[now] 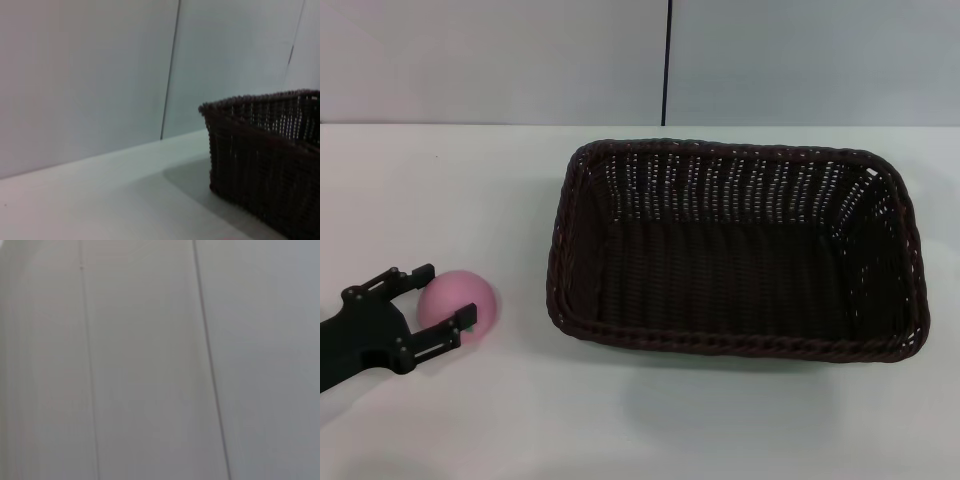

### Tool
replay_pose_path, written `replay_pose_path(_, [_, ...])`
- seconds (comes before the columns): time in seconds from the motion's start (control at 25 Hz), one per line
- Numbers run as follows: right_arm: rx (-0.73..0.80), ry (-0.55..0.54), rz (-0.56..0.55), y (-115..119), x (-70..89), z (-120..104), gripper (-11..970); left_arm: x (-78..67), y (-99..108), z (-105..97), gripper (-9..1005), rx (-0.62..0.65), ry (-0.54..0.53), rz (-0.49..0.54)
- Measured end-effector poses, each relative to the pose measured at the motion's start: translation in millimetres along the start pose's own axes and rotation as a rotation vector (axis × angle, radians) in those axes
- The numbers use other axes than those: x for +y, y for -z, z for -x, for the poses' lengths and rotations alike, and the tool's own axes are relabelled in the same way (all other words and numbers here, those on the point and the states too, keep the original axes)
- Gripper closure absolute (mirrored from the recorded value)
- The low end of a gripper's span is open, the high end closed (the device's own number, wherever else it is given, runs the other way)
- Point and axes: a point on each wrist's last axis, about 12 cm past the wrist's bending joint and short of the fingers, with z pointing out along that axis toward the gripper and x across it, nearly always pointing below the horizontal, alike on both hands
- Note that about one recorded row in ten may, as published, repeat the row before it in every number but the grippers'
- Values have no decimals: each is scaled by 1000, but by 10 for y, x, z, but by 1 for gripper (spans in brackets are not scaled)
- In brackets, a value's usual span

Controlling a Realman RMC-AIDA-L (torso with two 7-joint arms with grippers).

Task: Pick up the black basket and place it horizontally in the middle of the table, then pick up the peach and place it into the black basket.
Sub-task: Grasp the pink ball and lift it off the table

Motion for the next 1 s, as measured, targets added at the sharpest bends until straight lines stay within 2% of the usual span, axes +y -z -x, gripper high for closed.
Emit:
replay_pose_path(0.16, [-14, -30, -38, 100, -38, -153, 294, 3, -21, -21, 205, 25, -6, -3])
replay_pose_path(0.28, [-81, -25, -80, 182, -51, -298, 295, 13, -26, -25, 220, 34, -6, -1])
replay_pose_path(0.32, [-116, -26, -104, 217, -56, -347, 295, 13, -25, -27, 261, 36, -8, 0])
replay_pose_path(0.4, [-189, -30, -166, 304, -62, -455, 295, 11, -26, -29, 344, 36, -9, 0])
replay_pose_path(0.44, [-259, -16, -246, 401, -65, -560, 295, 11, -26, -29, 366, 36, -9, 0])
replay_pose_path(0.48, [-259, -16, -246, 401, -65, -560, 295, 11, -26, -29, 388, 36, -9, 0])
replay_pose_path(0.52, [-310, -12, -330, 480, -58, -686, 295, 5, -26, -32, 410, 30, -2, 1])
replay_pose_path(0.6, [-331, -9, -371, 505, -50, -752, 295, 5, -26, -31, 455, 24, 2, 4])
replay_pose_path(0.64, [-361, -1, -457, 572, -15, -883, 295, 5, -26, -31, 477, 24, 2, 4])
replay_pose_path(0.68, [-361, -1, -457, 572, -15, -883, 295, 5, -26, -31, 499, 24, 2, 4])
replay_pose_path(0.72, [-376, 5, -526, 612, 13, -977, 295, 5, -26, -31, 521, 24, 2, 4])
replay_pose_path(0.76, [-376, 5, -526, 612, 13, -977, 295, 8, -33, -24, 543, 22, 2, 3])
replay_pose_path(0.92, [-333, 14, -627, 578, 66, -1193, 295, 17, -71, 7, 577, 13, 2, -2])
replay_pose_path(1.0, [-323, 13, -636, 568, 67, -1216, 295, 18, -81, 30, 594, -1, 4, -7])
